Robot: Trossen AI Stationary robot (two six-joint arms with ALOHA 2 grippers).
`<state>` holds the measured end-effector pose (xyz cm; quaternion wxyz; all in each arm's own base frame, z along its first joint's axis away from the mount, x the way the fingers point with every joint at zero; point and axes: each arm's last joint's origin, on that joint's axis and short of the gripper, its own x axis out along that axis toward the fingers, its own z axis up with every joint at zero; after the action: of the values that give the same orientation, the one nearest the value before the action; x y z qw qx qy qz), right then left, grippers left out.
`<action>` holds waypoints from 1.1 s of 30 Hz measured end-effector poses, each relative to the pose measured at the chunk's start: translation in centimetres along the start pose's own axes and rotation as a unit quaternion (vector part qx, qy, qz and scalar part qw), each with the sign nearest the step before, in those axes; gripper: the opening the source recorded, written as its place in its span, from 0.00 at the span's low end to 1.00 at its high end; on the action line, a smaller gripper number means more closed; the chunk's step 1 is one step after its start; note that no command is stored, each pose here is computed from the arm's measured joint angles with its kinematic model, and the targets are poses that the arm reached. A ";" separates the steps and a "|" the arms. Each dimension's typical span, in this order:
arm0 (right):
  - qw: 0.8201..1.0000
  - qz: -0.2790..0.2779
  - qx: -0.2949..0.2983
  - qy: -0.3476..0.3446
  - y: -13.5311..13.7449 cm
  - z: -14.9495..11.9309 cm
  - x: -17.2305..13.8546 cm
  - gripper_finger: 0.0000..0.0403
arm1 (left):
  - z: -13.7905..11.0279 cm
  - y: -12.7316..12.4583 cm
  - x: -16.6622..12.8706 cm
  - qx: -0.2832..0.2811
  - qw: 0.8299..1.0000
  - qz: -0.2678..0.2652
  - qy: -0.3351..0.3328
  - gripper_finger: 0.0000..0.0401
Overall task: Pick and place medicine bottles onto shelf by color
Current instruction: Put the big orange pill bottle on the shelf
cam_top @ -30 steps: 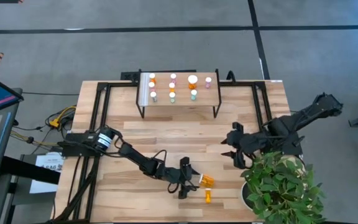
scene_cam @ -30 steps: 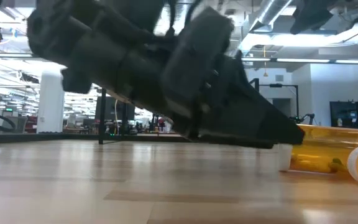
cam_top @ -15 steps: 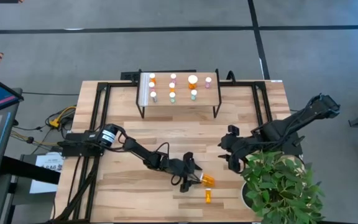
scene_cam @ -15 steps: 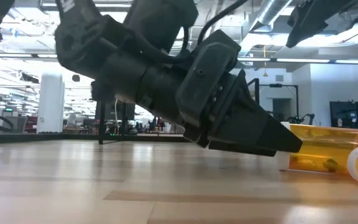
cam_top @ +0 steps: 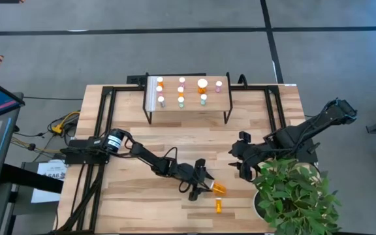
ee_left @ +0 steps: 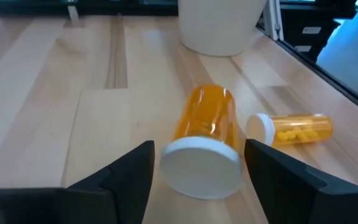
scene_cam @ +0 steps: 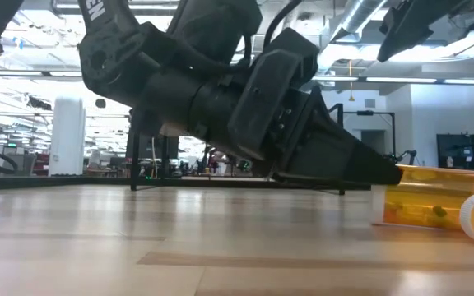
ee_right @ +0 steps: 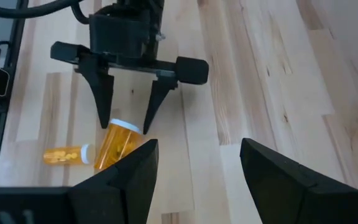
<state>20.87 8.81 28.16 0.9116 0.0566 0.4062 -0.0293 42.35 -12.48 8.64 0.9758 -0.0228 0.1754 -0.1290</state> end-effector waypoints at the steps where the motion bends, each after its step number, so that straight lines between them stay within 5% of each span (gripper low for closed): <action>1: 1.000 0.000 0.000 0.000 0.0 0.0 0.0 0.62 | 0.0 0.0 0.0 0.000 1.000 0.000 -0.002 0.59; 13: 1.000 0.008 -0.007 -0.017 0.2 0.4 0.0 0.62 | -0.8 0.1 3.2 0.011 0.999 -0.045 0.026 0.57; 19: 1.000 0.012 -0.011 -0.016 0.4 0.2 0.0 0.62 | -0.5 0.3 3.8 0.006 0.998 -0.045 0.046 0.47; 27: 1.000 0.013 -0.010 -0.016 0.4 0.2 0.0 0.62 | 1.1 0.6 2.5 -0.003 0.994 -0.042 0.105 0.44; 33: 0.998 0.032 -0.006 -0.059 0.9 0.6 1.0 0.62 | 5.3 0.3 -1.4 0.029 0.982 0.038 0.184 0.53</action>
<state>22.10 9.64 27.86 0.9346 0.0622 0.3503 -0.0005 42.96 -11.79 14.05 0.9314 0.0364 0.3484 -0.0985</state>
